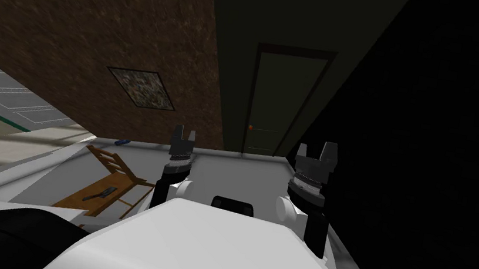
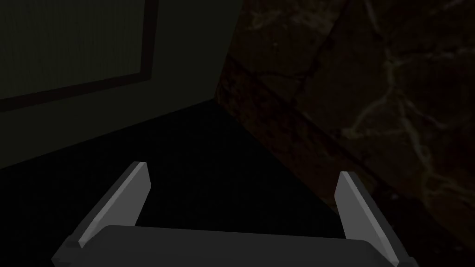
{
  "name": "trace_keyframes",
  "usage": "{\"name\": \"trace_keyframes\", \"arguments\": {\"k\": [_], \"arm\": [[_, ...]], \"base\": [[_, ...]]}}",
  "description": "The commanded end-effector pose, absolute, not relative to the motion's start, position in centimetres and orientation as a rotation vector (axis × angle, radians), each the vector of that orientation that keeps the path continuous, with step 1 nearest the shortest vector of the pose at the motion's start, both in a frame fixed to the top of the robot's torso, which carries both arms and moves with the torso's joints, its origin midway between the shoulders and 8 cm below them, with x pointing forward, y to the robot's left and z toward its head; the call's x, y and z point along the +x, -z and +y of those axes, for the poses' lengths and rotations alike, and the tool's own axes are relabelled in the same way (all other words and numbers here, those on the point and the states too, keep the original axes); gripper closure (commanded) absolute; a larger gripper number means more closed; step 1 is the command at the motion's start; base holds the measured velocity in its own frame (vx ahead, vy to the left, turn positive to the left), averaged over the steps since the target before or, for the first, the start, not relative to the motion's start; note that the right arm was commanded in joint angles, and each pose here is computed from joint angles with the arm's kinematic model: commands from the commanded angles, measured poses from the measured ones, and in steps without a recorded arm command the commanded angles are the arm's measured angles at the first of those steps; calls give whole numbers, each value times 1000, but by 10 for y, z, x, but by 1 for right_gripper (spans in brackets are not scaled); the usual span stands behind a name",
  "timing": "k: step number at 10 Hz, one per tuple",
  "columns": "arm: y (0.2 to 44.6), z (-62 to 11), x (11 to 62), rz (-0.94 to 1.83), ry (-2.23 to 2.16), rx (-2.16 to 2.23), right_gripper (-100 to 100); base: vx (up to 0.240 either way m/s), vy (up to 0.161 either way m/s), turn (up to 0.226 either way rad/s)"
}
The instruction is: Pull the door open
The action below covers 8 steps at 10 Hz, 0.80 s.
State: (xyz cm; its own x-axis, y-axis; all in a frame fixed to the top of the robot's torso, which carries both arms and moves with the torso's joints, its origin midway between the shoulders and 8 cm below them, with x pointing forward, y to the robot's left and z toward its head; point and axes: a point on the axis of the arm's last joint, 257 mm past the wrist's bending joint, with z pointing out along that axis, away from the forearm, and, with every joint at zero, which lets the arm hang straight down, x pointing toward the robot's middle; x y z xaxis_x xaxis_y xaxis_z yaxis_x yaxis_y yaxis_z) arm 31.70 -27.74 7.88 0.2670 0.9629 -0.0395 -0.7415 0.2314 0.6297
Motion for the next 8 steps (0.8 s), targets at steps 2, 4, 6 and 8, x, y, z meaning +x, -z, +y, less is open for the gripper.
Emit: {"name": "trace_keyframes", "arguments": {"k": [2, 4, 6, 8], "arm": [[-66, -273, 326, 520, -1201, 540, -100], [-53, -269, 335, 564, -1169, 524, -100], [-42, -266, 342, 598, -1142, 511, -100], [-31, -263, 349, 632, -1115, 497, -100]], "base": [[159, 8, -44], [198, 61, -45], [169, 45, -34], [148, 47, -45]]}}
